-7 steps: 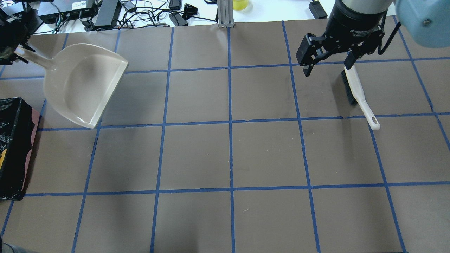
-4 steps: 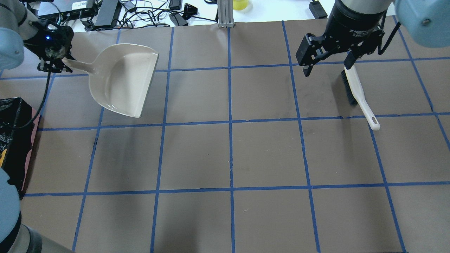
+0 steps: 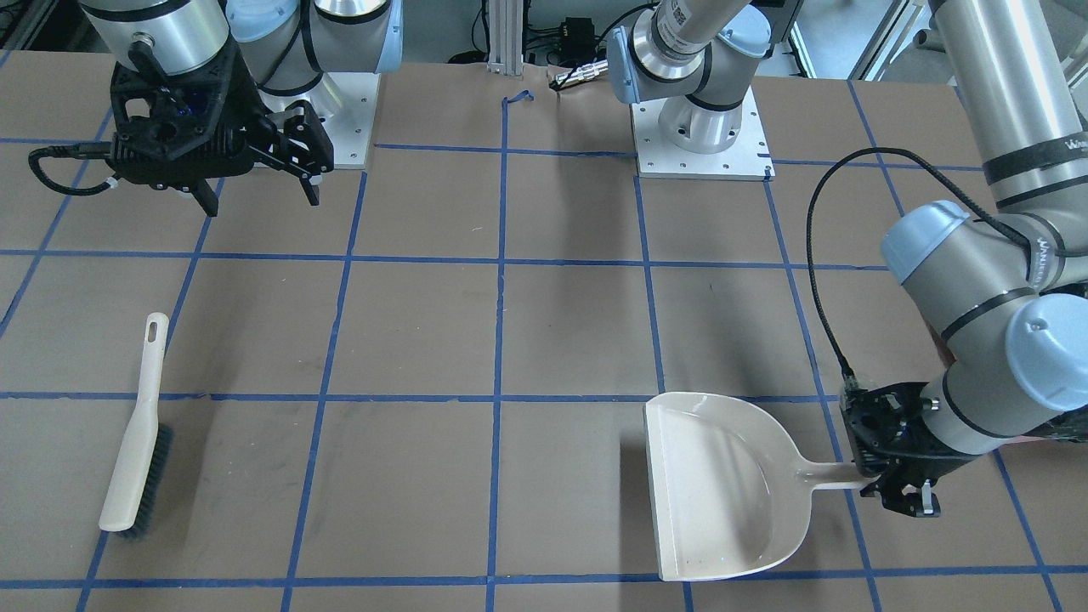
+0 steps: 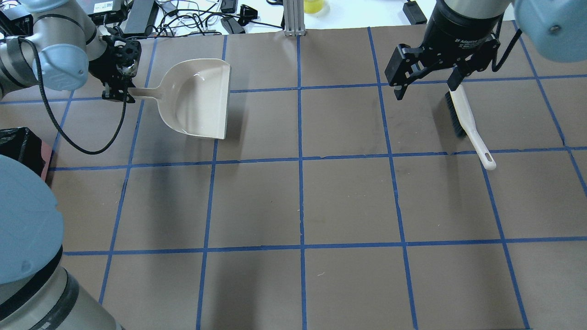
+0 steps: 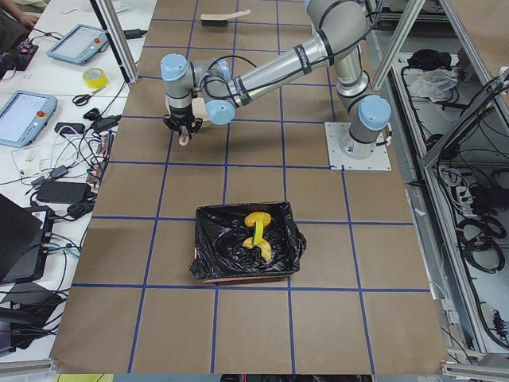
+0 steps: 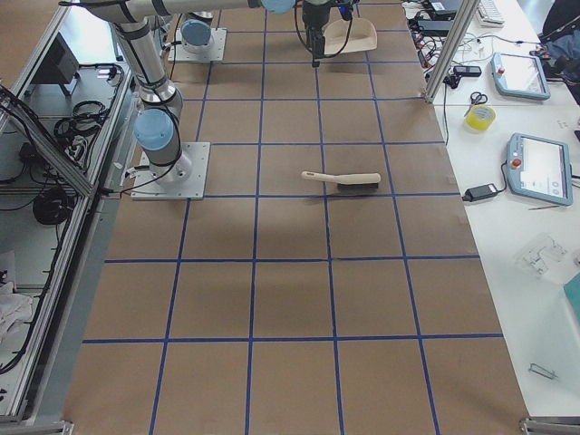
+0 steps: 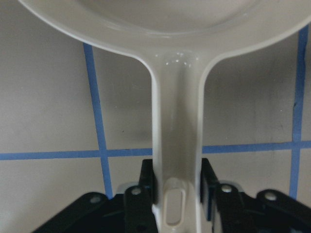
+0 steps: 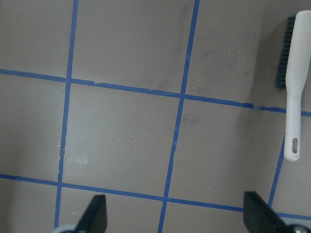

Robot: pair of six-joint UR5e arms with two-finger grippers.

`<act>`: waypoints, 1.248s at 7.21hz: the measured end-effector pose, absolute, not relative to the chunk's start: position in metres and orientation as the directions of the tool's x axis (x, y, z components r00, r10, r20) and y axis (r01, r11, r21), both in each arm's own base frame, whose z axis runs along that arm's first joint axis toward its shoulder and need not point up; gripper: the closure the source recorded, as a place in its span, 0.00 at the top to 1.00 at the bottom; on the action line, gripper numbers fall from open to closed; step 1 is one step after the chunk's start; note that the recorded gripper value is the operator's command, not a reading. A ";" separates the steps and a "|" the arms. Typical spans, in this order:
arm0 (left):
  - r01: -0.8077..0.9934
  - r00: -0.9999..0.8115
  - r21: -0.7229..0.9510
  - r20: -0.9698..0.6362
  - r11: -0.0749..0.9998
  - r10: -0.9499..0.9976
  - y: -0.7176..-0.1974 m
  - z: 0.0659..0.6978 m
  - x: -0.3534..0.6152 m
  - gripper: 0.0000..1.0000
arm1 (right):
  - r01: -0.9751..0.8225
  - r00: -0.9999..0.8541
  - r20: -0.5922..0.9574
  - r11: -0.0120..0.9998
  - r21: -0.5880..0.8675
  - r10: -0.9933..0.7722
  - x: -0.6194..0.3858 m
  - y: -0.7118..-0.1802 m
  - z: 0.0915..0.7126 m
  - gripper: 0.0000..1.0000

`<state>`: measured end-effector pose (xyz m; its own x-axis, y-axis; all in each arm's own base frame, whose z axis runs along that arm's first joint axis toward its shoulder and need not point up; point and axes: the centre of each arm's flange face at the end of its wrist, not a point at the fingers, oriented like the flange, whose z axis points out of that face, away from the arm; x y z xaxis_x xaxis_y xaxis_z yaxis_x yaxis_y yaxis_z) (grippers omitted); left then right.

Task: Sweep and dump trash into bin
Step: 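Bring the dustpan back and lower it onto the table with the left gripper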

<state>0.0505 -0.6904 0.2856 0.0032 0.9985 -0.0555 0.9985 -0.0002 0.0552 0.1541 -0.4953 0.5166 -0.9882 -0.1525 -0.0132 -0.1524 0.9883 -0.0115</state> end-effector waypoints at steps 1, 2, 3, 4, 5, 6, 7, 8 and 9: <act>0.996 -0.014 0.090 -0.035 0.017 0.999 -0.693 0.276 0.045 0.00 | -0.152 -0.988 -0.016 0.988 -0.011 -0.153 0.154 -0.496 0.516 1.00; 0.993 -0.046 0.106 -0.024 0.048 0.999 -0.694 0.269 0.040 0.00 | -0.152 -0.988 -0.017 0.988 -0.011 -0.153 0.154 -0.496 0.516 1.00; 0.989 -0.095 0.111 -0.021 0.097 0.995 -0.694 0.264 0.036 0.00 | -0.152 -0.988 -0.016 0.988 -0.011 -0.153 0.154 -0.496 0.516 1.00; 0.984 -0.137 0.113 -0.021 0.138 0.990 -0.695 0.260 0.030 0.00 | -0.152 -0.988 -0.017 0.988 -0.010 -0.153 0.154 -0.496 0.515 1.00; 0.981 -0.154 0.113 -0.015 0.155 0.988 -0.695 0.255 0.023 0.00 | -0.152 -0.988 -0.019 0.988 -0.010 -0.153 0.155 -0.497 0.515 1.00; 0.981 -0.156 0.114 -0.004 0.156 0.988 -0.694 0.247 0.017 0.00 | -0.152 -0.988 -0.021 0.988 -0.009 -0.153 0.155 -0.497 0.514 1.00; 0.982 -0.151 0.114 0.002 0.150 0.988 -0.693 0.244 0.013 0.00 | -0.152 -0.988 -0.022 0.988 -0.009 -0.153 0.155 -0.498 0.513 1.00; 0.983 -0.144 0.112 0.008 0.143 0.990 -0.692 0.241 0.011 0.00 | -0.152 -0.988 -0.022 0.988 -0.010 -0.153 0.155 -0.498 0.513 1.00; 0.984 -0.139 0.111 0.012 0.136 0.990 -0.691 0.240 0.009 0.16 | -0.152 -0.988 -0.023 0.988 -0.010 -0.153 0.155 -0.498 0.513 1.00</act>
